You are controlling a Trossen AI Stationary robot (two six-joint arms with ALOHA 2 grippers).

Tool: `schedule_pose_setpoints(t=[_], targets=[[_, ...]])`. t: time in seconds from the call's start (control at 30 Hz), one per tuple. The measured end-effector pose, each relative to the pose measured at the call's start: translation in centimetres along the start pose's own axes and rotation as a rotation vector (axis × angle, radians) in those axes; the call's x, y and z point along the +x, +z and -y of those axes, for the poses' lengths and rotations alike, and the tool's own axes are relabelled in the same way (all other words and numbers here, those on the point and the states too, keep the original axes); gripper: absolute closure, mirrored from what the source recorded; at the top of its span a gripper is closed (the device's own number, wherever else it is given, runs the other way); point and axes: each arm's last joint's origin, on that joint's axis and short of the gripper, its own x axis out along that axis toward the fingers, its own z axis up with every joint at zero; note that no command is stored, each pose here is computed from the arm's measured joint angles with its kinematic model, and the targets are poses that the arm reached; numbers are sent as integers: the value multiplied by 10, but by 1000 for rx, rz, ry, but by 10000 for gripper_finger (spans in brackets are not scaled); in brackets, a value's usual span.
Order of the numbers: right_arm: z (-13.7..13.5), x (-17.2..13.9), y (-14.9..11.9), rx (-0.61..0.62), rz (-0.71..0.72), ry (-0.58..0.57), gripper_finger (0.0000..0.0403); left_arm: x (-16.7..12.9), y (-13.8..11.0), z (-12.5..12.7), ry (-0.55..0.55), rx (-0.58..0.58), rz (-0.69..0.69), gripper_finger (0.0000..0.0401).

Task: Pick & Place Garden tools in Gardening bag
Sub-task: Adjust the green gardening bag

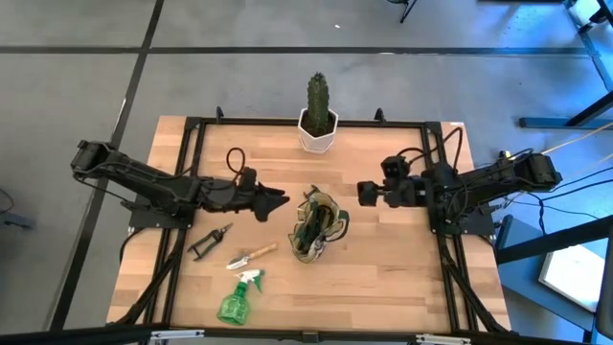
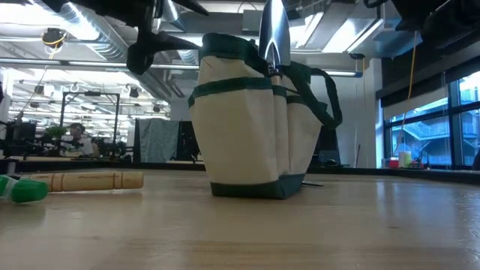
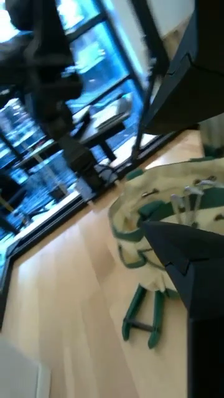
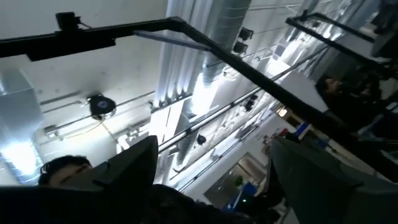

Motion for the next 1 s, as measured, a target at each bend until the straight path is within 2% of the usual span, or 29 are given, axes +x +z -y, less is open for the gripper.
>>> schedule_pose_setpoints(t=[0.13,0.37,0.6,1.0], targets=[[-2,-2,6,-6,3,32,89,0,1,-1,34,-51,48,166],[-2,-11,20,13,-123,57,89,-1,2,-3,74,-77,97,166],[2,-17,31,56,-102,7,89,-2,-1,-1,93,-74,128,166],[-2,-19,48,0,-59,17,89,-2,-1,-2,101,-67,123,166]])
